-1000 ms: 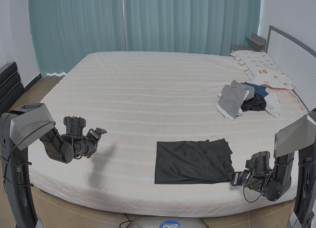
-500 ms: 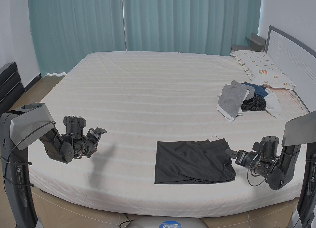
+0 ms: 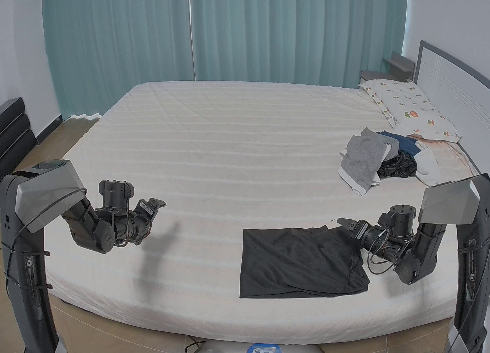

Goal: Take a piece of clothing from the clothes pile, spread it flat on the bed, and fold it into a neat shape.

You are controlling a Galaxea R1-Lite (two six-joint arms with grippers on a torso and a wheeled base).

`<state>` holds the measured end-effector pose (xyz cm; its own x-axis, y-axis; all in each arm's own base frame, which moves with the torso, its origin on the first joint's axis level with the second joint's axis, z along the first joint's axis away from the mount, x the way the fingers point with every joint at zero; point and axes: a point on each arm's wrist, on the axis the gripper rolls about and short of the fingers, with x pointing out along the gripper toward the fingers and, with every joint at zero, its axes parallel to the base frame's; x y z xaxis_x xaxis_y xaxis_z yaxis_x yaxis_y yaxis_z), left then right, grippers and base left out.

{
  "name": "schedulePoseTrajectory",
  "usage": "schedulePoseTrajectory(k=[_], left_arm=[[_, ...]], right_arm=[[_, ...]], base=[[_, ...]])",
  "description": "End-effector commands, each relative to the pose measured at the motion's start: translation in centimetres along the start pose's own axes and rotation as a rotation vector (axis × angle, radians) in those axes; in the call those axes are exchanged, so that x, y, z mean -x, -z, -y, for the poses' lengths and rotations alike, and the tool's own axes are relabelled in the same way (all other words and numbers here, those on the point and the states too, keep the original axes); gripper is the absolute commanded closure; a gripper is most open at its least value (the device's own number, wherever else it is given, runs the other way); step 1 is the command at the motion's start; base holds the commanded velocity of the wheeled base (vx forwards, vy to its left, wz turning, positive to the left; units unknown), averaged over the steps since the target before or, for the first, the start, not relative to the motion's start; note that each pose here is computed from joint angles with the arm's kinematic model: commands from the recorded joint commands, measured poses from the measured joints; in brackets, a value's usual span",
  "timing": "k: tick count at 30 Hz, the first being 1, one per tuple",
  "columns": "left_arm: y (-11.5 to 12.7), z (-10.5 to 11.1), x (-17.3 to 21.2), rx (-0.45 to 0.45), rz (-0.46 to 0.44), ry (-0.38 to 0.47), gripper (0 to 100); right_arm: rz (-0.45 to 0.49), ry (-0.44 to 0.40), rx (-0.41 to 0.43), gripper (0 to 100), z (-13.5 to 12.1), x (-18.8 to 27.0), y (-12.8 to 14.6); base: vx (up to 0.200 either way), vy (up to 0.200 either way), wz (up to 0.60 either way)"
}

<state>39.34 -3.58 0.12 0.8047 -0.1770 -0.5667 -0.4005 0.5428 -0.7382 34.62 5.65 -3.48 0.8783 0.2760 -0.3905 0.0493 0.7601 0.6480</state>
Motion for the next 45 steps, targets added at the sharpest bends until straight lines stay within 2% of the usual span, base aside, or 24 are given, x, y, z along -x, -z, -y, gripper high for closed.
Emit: schedulePoseTrajectory(k=[1, 15, 16, 24, 37, 45], left_arm=[[0.1, -0.1, -0.1, 0.0, -0.003, -0.003, 0], [0.3, -0.2, -0.3, -0.004, 0.009, -0.014, 0], [0.3, -0.1, -0.3, -0.005, 0.008, -0.013, 0], [0.3, -0.1, -0.3, -0.005, 0.008, -0.013, 0], [0.4, -0.2, -0.3, -0.005, 0.006, -0.016, 0], [0.4, -0.2, -0.3, -0.005, 0.006, -0.016, 0]], right_arm=[[0.013, 0.01, -0.008, 0, 0.9, -0.8, -0.2], [0.002, 0.012, -0.011, 0, 1.5, -1.7, 0.3], [0.002, 0.012, -0.011, 100, 1.5, -1.8, 0.3], [0.002, 0.03, -0.014, 100, 1.8, -1.5, 0.4], [0.063, 0.084, -0.035, 100, 3.1, -1.1, -0.9], [0.071, 0.087, -0.036, 100, 3.4, -1.1, -1.1]], base=[[0.0, 0.0, 0.0], [0.0, 0.0, 0.0], [0.0, 0.0, 0.0], [0.0, 0.0, 0.0], [0.0, 0.0, 0.0], [0.0, 0.0, 0.0]])
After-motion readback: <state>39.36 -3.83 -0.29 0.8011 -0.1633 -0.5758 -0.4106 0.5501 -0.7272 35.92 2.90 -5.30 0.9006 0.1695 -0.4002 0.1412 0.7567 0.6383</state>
